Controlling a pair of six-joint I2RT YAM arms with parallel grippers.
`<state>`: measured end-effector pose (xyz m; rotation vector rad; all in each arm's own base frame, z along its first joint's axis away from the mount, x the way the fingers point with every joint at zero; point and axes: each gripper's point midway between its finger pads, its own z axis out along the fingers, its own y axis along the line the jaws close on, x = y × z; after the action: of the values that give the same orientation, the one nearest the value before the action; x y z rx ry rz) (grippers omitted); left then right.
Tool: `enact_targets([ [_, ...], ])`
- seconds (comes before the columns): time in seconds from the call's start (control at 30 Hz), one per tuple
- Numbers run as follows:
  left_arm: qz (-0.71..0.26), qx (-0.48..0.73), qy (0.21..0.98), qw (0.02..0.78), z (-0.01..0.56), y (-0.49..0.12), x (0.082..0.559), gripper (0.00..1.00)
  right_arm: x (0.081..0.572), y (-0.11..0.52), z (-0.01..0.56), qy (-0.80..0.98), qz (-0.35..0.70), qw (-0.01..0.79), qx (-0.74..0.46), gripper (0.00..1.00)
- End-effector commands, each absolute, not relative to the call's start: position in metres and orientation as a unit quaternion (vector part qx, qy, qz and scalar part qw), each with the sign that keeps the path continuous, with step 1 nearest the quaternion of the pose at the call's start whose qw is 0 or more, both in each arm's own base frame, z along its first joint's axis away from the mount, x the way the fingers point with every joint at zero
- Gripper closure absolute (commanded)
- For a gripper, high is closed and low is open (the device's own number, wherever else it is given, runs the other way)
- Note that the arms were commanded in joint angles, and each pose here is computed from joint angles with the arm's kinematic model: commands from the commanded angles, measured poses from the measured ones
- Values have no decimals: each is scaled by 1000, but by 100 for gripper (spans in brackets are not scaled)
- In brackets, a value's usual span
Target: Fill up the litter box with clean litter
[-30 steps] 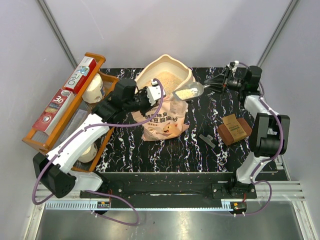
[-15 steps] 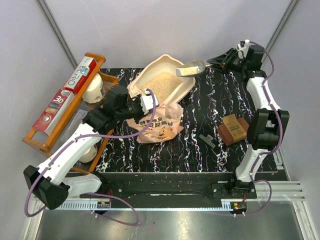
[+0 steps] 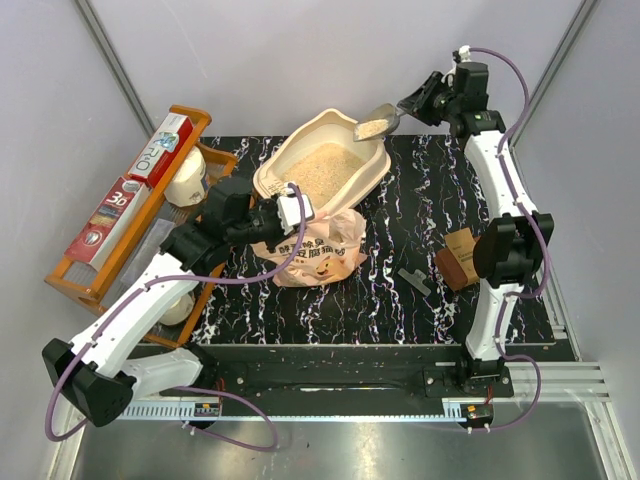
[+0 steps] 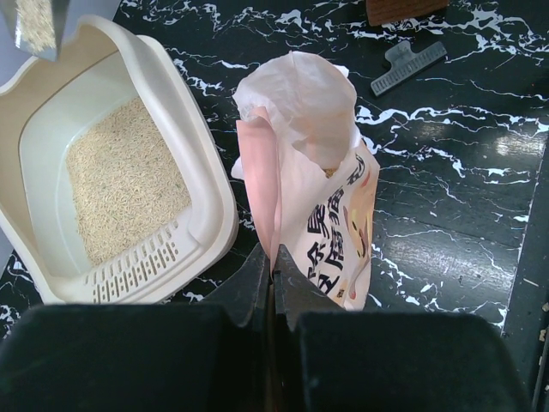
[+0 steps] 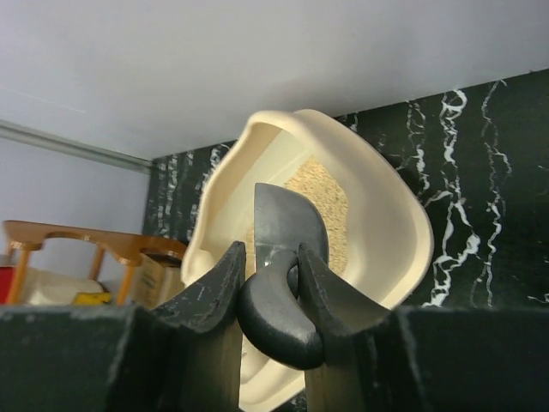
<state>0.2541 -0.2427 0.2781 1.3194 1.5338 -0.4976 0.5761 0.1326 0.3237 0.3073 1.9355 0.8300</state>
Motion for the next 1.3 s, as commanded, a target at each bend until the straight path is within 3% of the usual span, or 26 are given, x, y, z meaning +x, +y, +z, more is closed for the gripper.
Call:
enact_targets([
  [0.0,-216,542,607,539,302,-242,249,100,582,127,338,792,278,535,96,100],
  [0.5,-225,538,605,542,302,-245,248,100,574,116,349,789,228,567,59,100],
  [0.97,-235,529,607,545,304,-247,249,100,537,153,401,727,170,658,-95,100],
  [1.07,-237,523,607,549,307,-248,250,100,515,158,410,725,200,652,-96,100],
  [1.27,-238,505,615,556,309,-249,255,100,409,189,421,725,313,578,-206,100],
])
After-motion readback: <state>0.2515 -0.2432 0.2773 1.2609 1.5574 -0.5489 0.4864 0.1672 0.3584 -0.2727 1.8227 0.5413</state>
